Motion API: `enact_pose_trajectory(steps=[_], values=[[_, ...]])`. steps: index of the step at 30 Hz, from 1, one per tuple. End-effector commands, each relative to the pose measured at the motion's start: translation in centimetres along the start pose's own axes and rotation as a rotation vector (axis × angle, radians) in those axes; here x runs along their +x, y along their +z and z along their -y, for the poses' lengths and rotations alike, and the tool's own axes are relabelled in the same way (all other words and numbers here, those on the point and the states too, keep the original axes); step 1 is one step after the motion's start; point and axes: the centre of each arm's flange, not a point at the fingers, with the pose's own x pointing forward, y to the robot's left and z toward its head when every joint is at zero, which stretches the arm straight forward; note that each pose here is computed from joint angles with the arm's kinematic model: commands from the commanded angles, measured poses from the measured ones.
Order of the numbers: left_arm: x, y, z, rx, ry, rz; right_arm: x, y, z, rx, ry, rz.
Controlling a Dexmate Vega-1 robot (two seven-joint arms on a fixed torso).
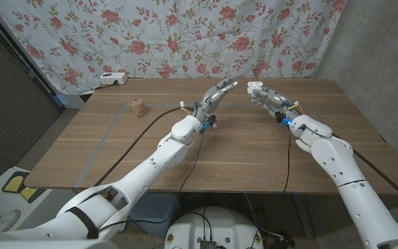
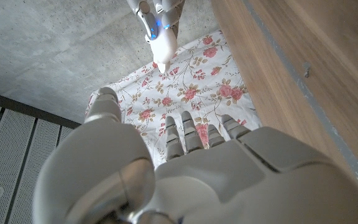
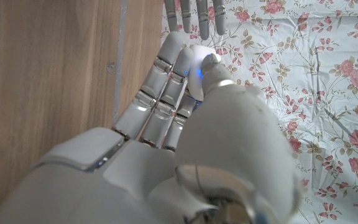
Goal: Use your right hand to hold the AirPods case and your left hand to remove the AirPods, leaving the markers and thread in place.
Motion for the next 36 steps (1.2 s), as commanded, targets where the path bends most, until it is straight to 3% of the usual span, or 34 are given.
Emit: enact_pose_trajectory(steps=[1,18,28,36], values=[[-1.0,1.6,-1.2,0.022,0.051,0.037,0.4,0.7,-1.4,-0.030,0.033,-0.001],[-1.9,3.5,-2.4,0.086,0.069,0.067,1.1,0.6,-3.4,-0.060,0.091,-0.035],[-2.8,2.9,-3.2,0.058,0.126,0.071,1.3,0.4,-4.0,-0.059,0.122,-0.050],[-2.8,4.0,-3.8,0.138,0.115,0.073,1.3,0.3,-4.4,-0.074,0.139,-0.066]])
